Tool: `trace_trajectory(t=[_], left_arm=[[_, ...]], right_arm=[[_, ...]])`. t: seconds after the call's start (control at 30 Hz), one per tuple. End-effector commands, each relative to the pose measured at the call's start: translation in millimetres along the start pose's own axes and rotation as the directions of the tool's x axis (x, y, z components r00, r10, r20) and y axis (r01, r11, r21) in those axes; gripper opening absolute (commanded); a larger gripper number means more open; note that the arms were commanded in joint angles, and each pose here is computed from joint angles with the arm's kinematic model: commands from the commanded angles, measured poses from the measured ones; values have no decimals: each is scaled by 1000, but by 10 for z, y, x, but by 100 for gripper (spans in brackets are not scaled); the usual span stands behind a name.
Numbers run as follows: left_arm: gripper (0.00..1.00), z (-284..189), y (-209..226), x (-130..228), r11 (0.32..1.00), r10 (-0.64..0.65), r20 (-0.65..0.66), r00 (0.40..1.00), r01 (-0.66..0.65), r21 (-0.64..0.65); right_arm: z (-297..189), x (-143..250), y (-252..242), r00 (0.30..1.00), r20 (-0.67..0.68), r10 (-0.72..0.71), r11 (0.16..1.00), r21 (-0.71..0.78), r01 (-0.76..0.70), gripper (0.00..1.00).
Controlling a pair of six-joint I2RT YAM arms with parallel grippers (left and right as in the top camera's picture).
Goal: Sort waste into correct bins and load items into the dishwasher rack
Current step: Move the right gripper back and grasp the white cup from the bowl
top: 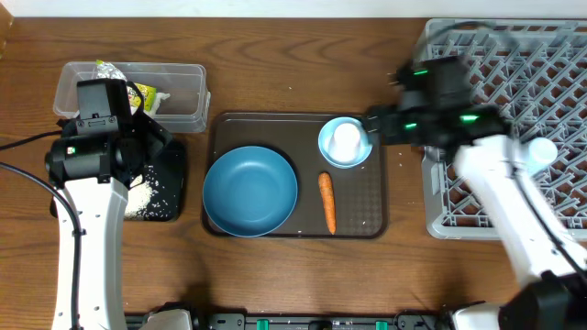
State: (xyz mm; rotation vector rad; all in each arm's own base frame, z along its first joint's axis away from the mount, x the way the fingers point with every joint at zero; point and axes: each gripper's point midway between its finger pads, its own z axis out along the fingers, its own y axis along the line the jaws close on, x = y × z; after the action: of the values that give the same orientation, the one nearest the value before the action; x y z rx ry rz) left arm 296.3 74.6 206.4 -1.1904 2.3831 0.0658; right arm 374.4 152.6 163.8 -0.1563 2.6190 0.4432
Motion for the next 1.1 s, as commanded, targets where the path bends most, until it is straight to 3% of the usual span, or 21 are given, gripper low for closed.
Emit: trace_trajectory(t=[0.0, 0.53, 0.93, 1.07], left_arm=[[98, -12, 2, -17, 1000, 5, 4, 1000, -5, -4], [98, -12, 2, -17, 1000, 5, 4, 1000, -5, -4], [98, -12, 2, -17, 1000, 5, 4, 1000, -5, -4], [98, -12, 2, -17, 1000, 5, 4, 1000, -5, -4]], right_arm=[[234, 35, -35, 1000, 15, 27, 983, 180, -30, 96], [1085, 270, 74, 997, -46, 56, 970, 241, -43, 93], [909, 102, 130, 998, 15, 53, 974, 219, -55, 51], [549, -95, 130, 994, 103, 48, 972, 224, -70, 56]])
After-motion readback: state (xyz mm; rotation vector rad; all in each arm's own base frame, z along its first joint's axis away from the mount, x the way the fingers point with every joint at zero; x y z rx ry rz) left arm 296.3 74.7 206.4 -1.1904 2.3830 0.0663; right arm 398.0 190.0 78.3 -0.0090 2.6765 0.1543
